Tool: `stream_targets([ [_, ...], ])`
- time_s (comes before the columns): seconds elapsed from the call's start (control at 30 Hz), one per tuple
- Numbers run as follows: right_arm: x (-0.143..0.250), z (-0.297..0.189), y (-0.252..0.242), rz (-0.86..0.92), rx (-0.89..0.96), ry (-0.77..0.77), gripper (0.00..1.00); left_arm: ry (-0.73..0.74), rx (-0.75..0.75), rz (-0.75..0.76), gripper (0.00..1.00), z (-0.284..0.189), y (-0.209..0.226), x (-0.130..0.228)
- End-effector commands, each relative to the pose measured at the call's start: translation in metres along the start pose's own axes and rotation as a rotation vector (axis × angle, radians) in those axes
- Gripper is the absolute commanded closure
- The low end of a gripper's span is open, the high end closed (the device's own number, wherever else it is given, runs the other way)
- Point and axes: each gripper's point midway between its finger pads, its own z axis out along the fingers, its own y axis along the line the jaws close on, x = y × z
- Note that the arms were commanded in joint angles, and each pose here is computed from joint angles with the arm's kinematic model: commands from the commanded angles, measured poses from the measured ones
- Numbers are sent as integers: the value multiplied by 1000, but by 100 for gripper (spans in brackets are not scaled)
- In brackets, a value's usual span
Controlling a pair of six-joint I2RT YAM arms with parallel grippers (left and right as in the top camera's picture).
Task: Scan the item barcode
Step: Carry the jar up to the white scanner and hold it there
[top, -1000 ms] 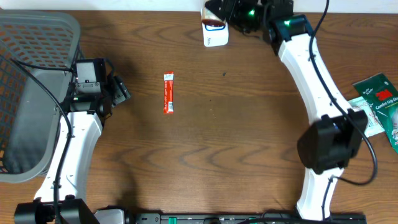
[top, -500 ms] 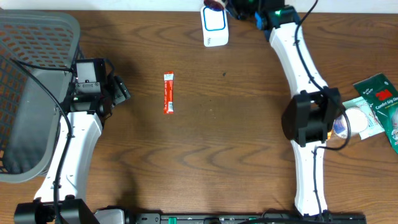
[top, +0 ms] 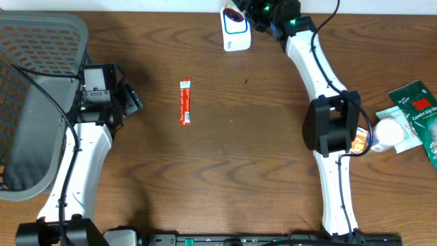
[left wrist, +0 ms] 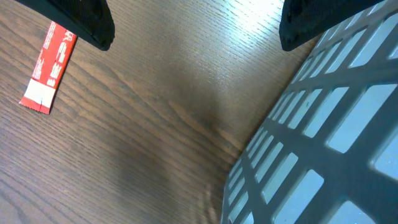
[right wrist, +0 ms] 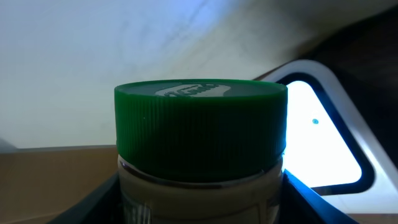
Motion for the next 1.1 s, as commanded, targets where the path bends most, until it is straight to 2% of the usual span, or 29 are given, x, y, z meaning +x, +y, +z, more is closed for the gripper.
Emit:
stream_targets([
  [0.0, 8, 14, 0, -6, 7, -15, 57, -27, -25, -15, 16, -3, 7, -9],
  [0.23, 19, 28, -15, -3, 43, -13, 57, -27, -25, -15, 16, -3, 7, -9],
  [1.07, 17, 26, -18, 3, 38, -4, 60, -27, -25, -15, 15, -3, 7, -9],
])
